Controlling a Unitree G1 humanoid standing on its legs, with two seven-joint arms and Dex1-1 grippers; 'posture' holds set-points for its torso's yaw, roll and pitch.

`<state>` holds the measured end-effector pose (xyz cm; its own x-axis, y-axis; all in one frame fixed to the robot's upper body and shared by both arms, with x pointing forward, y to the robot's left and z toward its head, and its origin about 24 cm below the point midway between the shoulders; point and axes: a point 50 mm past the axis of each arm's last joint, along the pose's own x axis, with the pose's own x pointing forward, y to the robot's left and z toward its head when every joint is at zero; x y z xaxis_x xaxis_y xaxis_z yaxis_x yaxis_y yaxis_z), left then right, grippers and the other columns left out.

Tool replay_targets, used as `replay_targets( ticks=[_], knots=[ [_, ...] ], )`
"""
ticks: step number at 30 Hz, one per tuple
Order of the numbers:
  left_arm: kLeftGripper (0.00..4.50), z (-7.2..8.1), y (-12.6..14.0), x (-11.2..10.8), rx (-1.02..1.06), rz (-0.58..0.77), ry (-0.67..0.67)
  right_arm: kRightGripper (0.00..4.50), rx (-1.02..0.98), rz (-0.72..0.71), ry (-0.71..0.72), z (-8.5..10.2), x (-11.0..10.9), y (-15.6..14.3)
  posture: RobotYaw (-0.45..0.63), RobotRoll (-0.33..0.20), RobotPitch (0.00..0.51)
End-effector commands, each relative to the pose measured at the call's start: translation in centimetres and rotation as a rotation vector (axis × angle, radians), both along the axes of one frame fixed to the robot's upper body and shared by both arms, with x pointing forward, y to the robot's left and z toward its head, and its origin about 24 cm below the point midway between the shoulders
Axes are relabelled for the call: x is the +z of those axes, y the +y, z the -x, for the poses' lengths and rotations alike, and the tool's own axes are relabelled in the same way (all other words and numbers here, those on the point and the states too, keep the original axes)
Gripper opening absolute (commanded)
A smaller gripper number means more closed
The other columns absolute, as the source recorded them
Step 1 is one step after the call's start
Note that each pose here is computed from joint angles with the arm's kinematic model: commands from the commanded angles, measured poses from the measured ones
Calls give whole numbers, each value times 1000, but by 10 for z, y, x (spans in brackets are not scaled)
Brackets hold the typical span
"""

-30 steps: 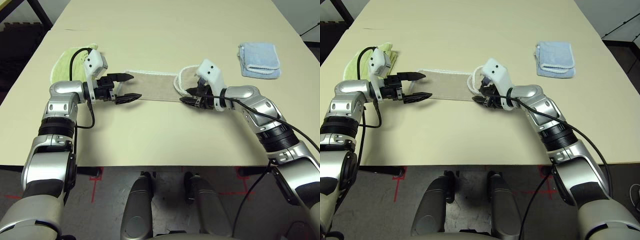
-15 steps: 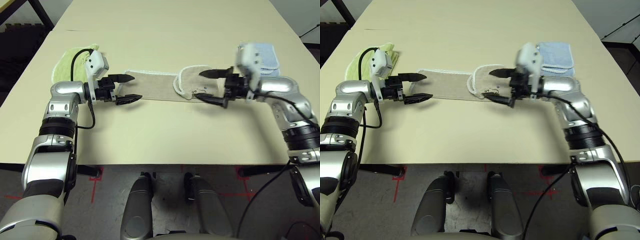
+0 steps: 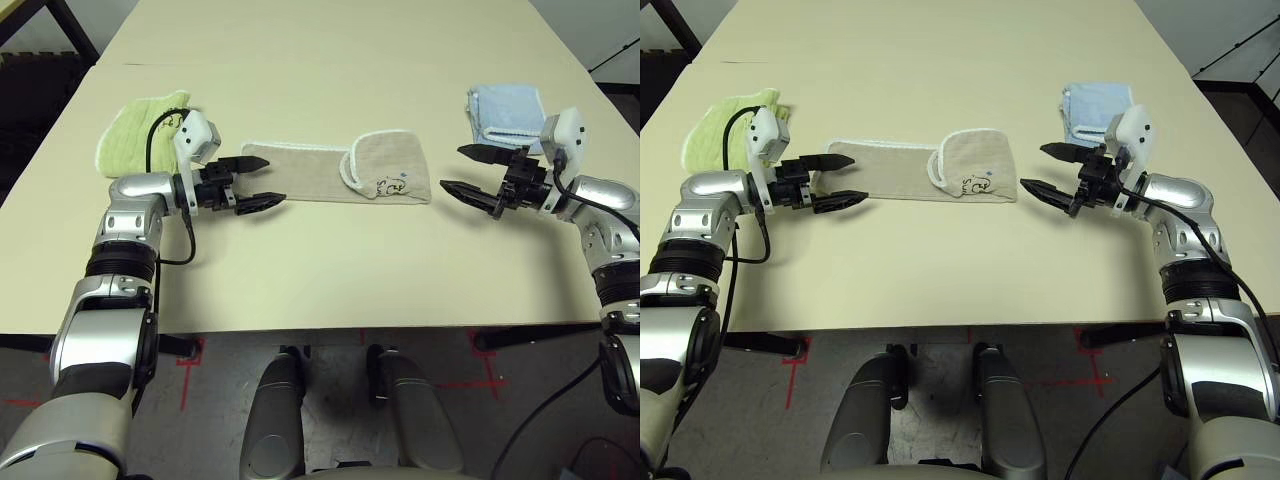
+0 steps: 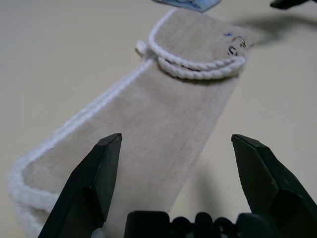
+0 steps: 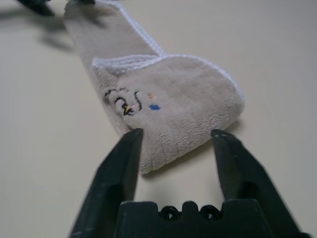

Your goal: Fold the towel and set it aside.

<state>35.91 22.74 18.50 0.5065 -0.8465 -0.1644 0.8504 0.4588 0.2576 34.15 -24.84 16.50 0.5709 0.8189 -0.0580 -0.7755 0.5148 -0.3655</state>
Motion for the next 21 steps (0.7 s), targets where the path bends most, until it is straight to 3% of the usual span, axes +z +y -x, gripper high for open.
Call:
replay_targets(
  ticks=[1, 5, 6, 15, 18, 21],
  knots=[
    [4500, 3, 0, -6, 3, 16, 16, 1626, 2, 7, 2, 0, -4, -3, 44, 0, 180],
    [4500, 5, 1, -7, 5, 12, 20, 131, 13, -37, -4, -7, 1, 8, 47, 0, 180],
    [4500, 5, 1, -7, 5, 11, 20, 34, 21, -43, -5, -8, 2, 11, 49, 0, 178],
    [4500, 10, 9, -6, 4, -13, 51, 34, 67, -22, 2, -7, 3, 13, 57, 0, 170],
    [4500, 6, 28, 8, 207, 5, 145, 34, 86, 11, -1, -1, 3, 7, 64, 0, 173],
    [4500, 11, 37, 22, 263, 38, 197, 34, 94, 16, 1, 2, 3, 5, 74, 0, 174]
  ],
)
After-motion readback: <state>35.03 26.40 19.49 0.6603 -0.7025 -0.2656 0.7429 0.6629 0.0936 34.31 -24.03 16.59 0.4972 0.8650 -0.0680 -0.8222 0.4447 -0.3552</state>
